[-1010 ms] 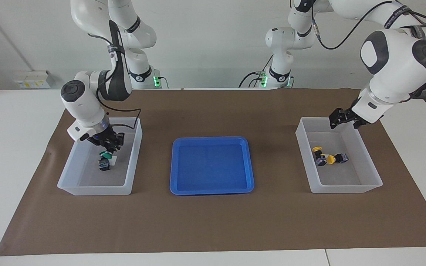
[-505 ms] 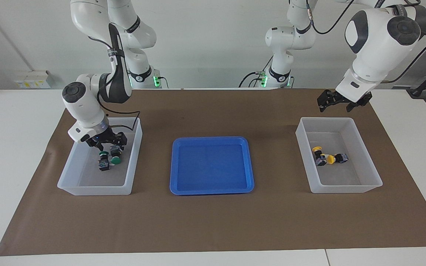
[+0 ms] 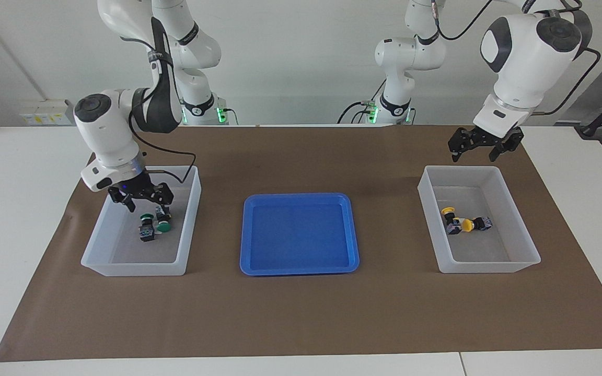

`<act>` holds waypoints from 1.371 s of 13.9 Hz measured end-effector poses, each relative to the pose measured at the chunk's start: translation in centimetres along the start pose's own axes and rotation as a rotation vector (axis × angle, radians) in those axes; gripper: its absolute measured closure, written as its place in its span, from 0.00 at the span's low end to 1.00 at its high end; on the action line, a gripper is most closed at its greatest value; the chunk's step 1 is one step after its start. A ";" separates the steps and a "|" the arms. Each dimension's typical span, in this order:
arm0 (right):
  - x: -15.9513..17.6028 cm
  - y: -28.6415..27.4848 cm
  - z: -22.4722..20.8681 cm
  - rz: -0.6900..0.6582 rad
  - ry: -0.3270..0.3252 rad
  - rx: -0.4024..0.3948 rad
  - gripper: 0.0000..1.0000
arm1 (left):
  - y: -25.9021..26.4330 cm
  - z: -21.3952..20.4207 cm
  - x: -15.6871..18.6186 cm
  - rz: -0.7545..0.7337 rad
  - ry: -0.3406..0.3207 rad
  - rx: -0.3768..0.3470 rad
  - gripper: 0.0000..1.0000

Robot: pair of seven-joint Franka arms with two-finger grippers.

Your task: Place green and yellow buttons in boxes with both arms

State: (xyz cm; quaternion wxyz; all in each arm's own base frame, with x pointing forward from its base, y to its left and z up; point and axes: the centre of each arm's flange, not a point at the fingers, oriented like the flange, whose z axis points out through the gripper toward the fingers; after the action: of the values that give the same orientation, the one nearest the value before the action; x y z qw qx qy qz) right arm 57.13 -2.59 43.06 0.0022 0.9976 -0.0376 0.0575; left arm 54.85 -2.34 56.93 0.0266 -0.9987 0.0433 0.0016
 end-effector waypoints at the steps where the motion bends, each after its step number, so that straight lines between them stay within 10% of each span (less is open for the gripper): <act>1: 0.2 0.0 -2.5 0.002 -0.007 0.000 0.00 | -1.2 -0.8 -0.3 -0.022 0.018 0.000 0.00; 9: -0.9 2.0 -19.1 0.037 -0.111 -0.016 0.00 | 0.3 -7.5 -0.6 -0.007 0.153 0.010 0.00; 19: -2.1 2.1 -20.9 0.076 -0.147 -0.034 0.00 | 0.7 -5.1 -0.5 -0.029 0.101 0.006 0.00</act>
State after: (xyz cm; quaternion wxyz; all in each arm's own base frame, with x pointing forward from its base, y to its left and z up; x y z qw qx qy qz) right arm 52.55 -4.39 63.57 0.0140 0.9968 -0.0763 -0.0167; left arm 54.29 -3.27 62.01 0.0275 -0.9979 0.0303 -0.0492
